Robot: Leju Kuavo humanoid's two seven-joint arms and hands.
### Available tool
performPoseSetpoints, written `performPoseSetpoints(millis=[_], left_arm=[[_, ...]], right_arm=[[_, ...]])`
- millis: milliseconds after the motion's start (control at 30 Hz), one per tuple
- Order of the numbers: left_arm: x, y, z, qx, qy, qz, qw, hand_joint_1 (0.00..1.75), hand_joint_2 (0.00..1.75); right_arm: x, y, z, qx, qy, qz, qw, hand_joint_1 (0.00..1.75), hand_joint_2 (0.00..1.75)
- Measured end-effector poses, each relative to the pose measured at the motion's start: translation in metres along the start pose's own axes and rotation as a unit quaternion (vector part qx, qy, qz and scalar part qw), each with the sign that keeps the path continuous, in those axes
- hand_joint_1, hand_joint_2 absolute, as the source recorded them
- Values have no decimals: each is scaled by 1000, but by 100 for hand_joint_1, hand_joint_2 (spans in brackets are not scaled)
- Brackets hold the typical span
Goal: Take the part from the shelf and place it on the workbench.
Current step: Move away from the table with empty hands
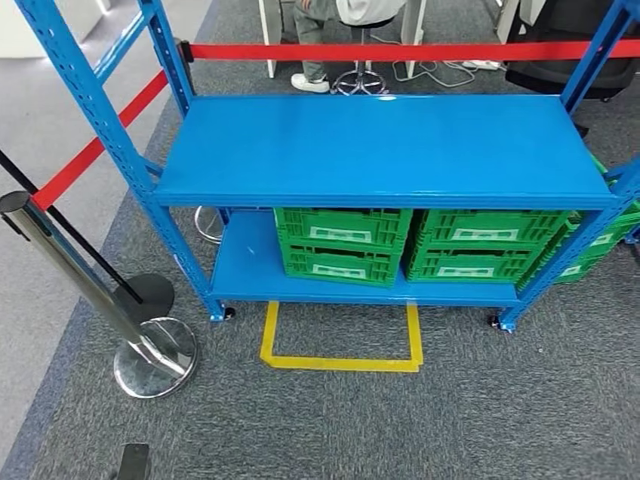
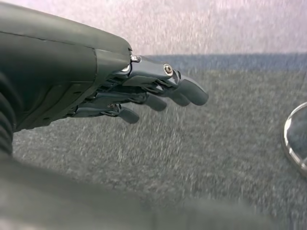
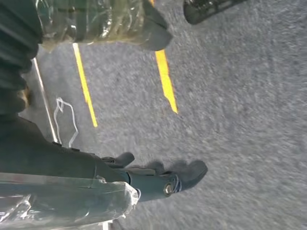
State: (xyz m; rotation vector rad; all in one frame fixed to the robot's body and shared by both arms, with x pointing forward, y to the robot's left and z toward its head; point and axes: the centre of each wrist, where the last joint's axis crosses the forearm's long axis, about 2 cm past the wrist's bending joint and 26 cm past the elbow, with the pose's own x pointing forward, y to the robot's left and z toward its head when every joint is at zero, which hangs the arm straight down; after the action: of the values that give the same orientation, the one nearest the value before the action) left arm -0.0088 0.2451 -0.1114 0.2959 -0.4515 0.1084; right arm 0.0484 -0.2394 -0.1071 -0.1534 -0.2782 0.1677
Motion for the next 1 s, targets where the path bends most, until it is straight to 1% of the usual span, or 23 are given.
performPoseSetpoints(millis=[167, 700, 1000], left_arm=[[-5, 6, 0, -15, 21, -2, 1000, 0, 0], [-5, 28, -9, -57, 66, -7, 996, 0, 0], [-2, 35, -12, -86, 86, -11, 992, 0, 0]], right_arm=[[-1, -11, -2, -6, -2, -14, 1000, 0, 175], [-24, -28, -2, 8, 8, -54, 998, 0, 175], [-36, -34, -1, 25, 13, -74, 997, 0, 175]])
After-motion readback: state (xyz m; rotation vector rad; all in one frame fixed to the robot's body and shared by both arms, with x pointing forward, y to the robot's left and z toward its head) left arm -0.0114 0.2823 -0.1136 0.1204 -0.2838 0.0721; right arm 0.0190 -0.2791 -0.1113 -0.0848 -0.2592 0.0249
